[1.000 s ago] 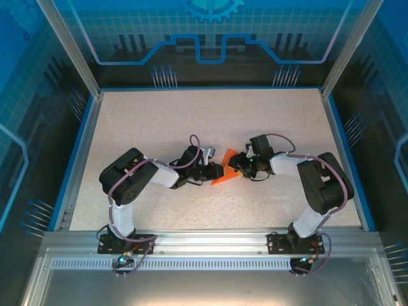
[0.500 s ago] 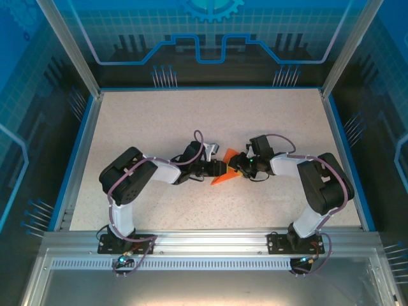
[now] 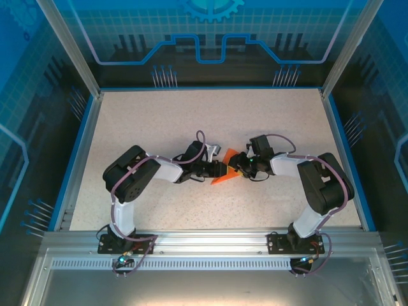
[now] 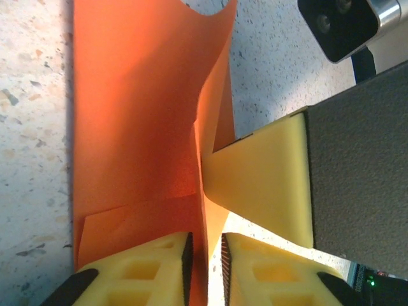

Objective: Fold a paper plane with a square sheet of paper (pick it up from the middle)

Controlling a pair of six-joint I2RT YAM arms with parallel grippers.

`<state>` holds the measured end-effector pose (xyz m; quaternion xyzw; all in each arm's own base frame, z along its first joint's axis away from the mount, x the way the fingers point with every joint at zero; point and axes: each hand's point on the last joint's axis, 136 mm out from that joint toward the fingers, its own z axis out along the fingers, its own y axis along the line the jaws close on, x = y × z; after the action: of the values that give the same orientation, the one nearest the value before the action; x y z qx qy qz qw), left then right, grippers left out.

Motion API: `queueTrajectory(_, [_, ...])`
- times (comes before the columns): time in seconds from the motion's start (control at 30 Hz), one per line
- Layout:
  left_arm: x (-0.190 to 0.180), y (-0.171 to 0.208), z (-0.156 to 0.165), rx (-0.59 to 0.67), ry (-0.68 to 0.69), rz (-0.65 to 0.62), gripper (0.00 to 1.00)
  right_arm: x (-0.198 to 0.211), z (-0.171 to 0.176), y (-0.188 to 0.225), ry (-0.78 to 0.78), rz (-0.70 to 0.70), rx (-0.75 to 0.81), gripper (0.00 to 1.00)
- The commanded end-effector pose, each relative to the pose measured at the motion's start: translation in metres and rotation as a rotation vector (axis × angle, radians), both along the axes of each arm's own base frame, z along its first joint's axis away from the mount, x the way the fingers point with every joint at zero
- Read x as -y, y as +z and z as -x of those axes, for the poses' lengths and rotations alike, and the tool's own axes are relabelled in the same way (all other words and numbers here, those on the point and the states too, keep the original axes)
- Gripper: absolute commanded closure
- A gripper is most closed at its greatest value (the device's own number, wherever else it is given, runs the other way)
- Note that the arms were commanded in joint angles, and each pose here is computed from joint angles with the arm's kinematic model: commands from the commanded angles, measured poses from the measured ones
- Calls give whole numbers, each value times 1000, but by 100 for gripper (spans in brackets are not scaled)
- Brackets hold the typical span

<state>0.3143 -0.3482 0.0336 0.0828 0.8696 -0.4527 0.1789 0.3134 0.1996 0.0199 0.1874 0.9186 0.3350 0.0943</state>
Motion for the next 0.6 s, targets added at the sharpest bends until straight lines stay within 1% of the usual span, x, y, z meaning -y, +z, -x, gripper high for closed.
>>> queueTrajectory(0.0, [5,4,0,-6,-37,22,79,22,24,-34,-36,133,-120,54])
queueTrajectory(0.1, [3,15,-3,11,-18,55,78,25,27,-38,-42,155,-145,54])
queueTrajectory(0.3, [-8,37,-8,44,20,78,72,33,32,-44,-59,220,-198,52])
queueTrajectory(0.47, [-28,41,-10,87,87,45,67,39,36,-48,-78,270,-242,48])
queueTrajectory(0.57, [-37,36,-10,103,116,10,64,41,39,-52,-100,281,-285,43])
